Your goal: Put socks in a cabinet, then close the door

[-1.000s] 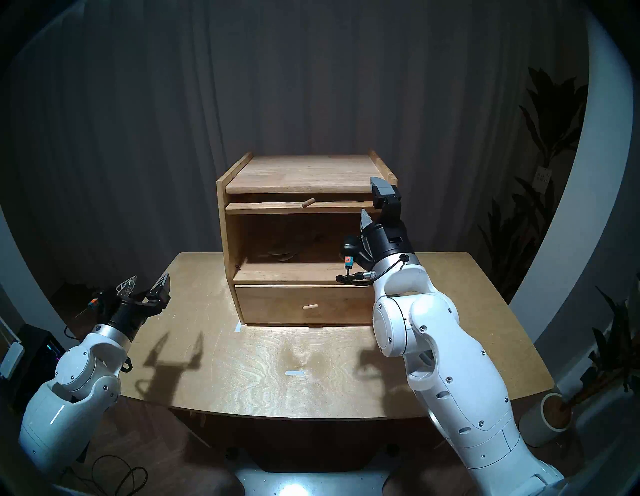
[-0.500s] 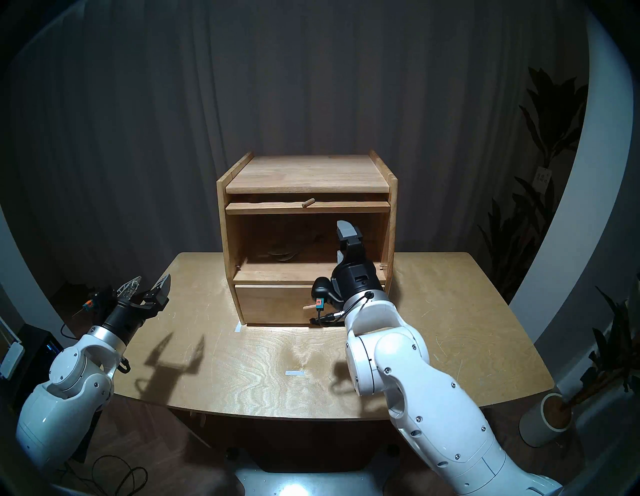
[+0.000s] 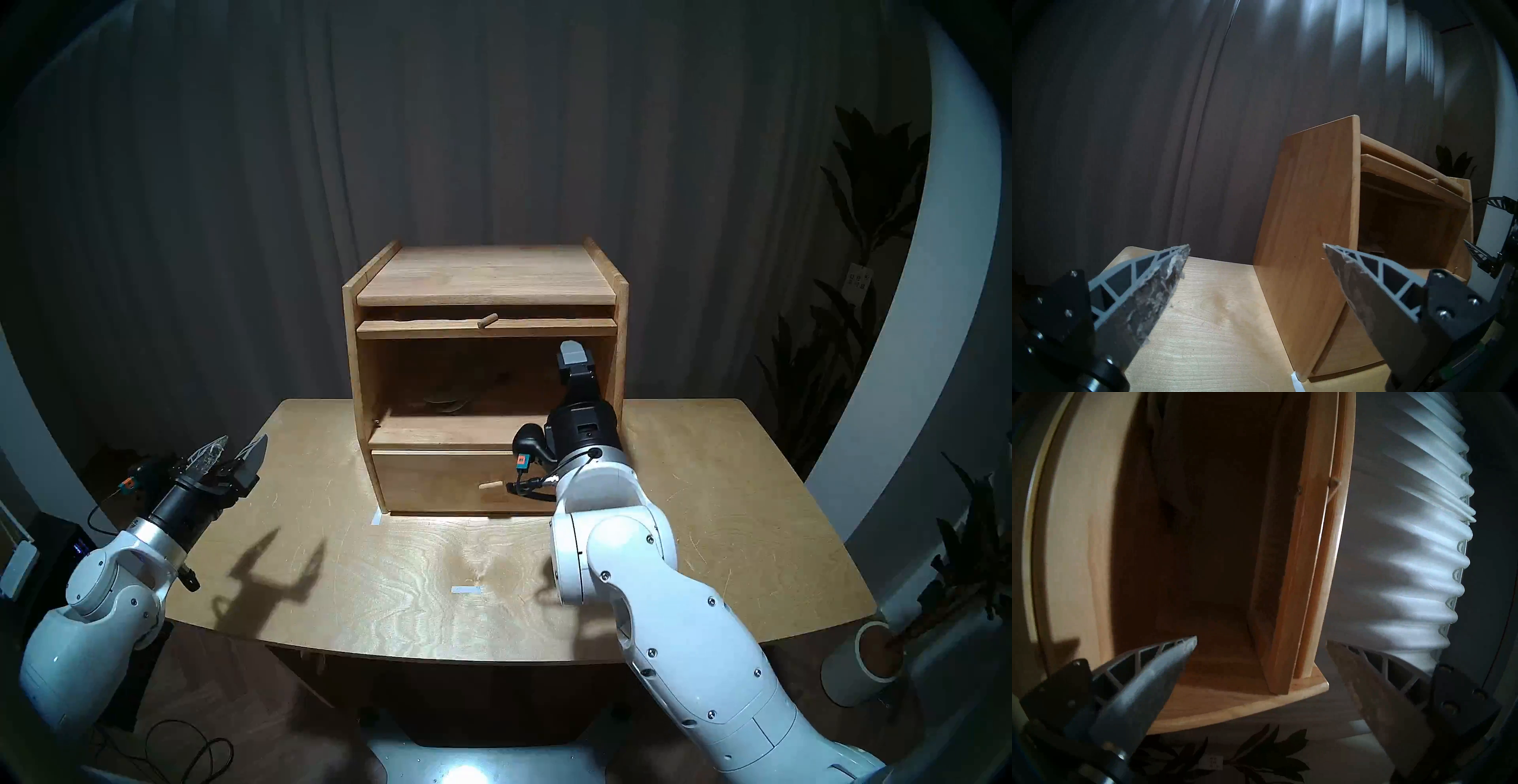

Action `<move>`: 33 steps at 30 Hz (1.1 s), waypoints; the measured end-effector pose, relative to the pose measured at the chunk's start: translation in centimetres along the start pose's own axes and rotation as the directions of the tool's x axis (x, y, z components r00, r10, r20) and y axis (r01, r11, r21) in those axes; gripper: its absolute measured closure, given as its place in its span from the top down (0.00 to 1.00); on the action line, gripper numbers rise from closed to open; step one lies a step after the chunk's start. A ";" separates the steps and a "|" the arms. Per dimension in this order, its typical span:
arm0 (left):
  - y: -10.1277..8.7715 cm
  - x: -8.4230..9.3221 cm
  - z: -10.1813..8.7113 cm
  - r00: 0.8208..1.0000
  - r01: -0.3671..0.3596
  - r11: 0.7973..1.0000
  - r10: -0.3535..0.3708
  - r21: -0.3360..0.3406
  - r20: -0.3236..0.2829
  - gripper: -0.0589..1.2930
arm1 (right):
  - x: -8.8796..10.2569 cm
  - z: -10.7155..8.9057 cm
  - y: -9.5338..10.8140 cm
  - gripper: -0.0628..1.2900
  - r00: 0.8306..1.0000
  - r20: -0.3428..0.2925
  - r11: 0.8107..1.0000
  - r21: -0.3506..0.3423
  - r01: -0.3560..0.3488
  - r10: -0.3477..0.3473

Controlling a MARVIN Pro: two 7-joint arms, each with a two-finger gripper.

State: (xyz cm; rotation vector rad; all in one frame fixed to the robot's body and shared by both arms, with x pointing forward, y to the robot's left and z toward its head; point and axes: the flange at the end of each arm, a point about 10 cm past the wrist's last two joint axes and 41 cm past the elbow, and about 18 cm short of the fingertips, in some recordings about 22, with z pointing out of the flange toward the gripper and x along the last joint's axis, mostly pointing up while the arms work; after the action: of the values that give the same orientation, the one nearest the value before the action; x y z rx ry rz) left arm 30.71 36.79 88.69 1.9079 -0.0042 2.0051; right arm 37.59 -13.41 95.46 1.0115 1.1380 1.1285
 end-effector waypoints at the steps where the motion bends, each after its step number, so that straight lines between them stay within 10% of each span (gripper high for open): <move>1: -0.1 0.0 -0.1 1.000 0.005 1.000 -0.005 -0.009 -0.001 0.97 | -0.2 0.3 0.2 0.97 1.000 0.012 1.000 -0.003 0.001 -0.001; 10: -0.9 0.3 -0.9 0.998 0.056 0.993 -0.057 -0.099 -0.006 0.97 | -0.9 2.7 1.9 0.97 0.996 0.087 1.000 -0.004 0.013 -0.012; 17: -1.6 0.8 -1.5 0.998 0.055 0.984 -0.057 -0.167 -0.007 0.97 | 2.1 3.2 2.1 0.97 0.998 0.058 0.999 0.031 0.025 -0.027; 33: -1.7 1.4 -0.8 0.991 -0.127 0.982 0.132 -0.137 0.029 0.97 | 6.3 2.3 4.3 0.97 0.982 0.154 0.991 0.100 0.094 -0.108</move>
State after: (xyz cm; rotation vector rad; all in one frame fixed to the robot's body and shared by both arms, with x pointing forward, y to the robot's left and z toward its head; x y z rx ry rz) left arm 30.36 38.95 89.53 1.9028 -0.2735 1.9953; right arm 39.58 -6.57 99.04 1.0829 1.1080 0.9050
